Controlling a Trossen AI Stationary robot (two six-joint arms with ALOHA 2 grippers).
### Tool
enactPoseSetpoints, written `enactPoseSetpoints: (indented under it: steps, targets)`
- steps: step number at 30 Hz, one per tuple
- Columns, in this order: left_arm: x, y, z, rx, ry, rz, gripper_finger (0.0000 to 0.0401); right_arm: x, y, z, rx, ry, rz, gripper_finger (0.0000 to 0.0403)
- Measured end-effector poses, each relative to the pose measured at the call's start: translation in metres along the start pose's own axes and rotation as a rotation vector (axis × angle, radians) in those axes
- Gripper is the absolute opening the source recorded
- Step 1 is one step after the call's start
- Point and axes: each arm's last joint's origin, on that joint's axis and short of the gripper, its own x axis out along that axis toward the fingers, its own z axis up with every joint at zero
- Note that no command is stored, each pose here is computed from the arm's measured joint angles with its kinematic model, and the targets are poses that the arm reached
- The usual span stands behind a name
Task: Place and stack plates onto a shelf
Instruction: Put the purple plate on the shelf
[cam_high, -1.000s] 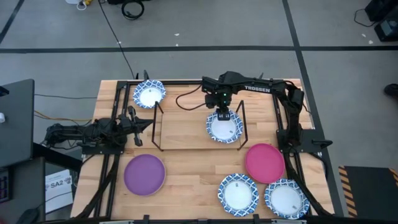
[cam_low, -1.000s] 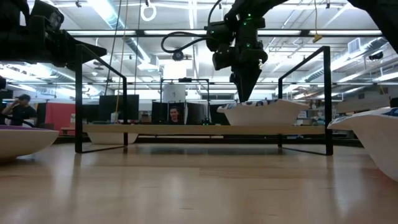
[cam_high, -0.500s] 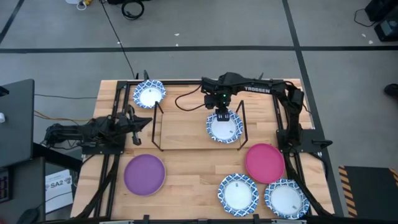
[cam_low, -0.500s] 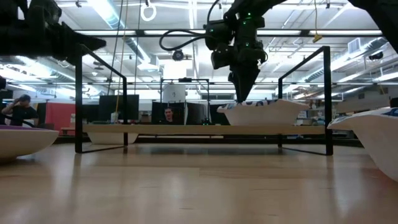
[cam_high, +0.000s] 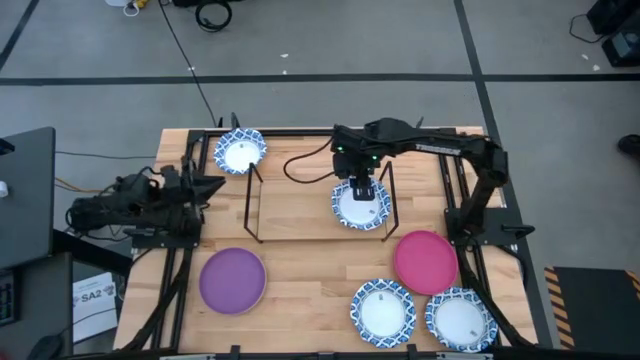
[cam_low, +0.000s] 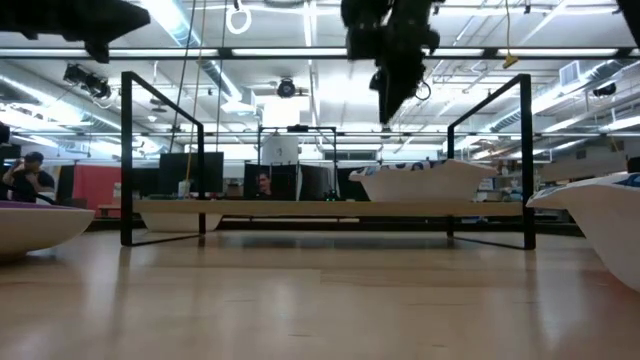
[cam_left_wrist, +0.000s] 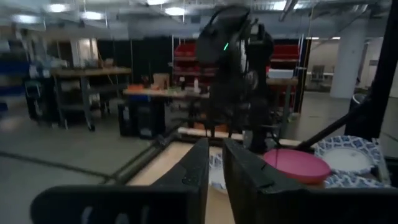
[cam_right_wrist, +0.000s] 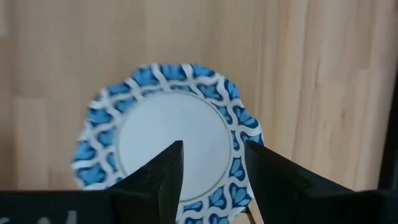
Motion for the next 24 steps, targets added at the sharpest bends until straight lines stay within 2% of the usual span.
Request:
enactPoseSetpoints:
  steps: [5, 11, 17, 24]
  targets:
    - [-0.014, 0.005, 0.015, -0.107, 0.098, 0.005, 0.008, -0.032, 0.024, -0.002, -0.051, -0.117, -0.011, 0.0178]
    - [-0.025, 0.007, 0.02, -0.255, 0.306, -0.025, 0.0097, -0.062, 0.053, -0.002, -0.093, -0.256, -0.073, 0.0177]
    - [-0.014, -0.002, 0.01, -0.355, 0.54, -0.12, 0.0098, -0.072, 0.082, 0.004, -0.171, -0.365, -0.083, 0.0178]
    - [0.003, -0.014, -0.011, -0.427, 0.917, -0.159, 0.0098, -0.071, 0.108, 0.007, -0.231, -0.379, -0.041, 0.0178]
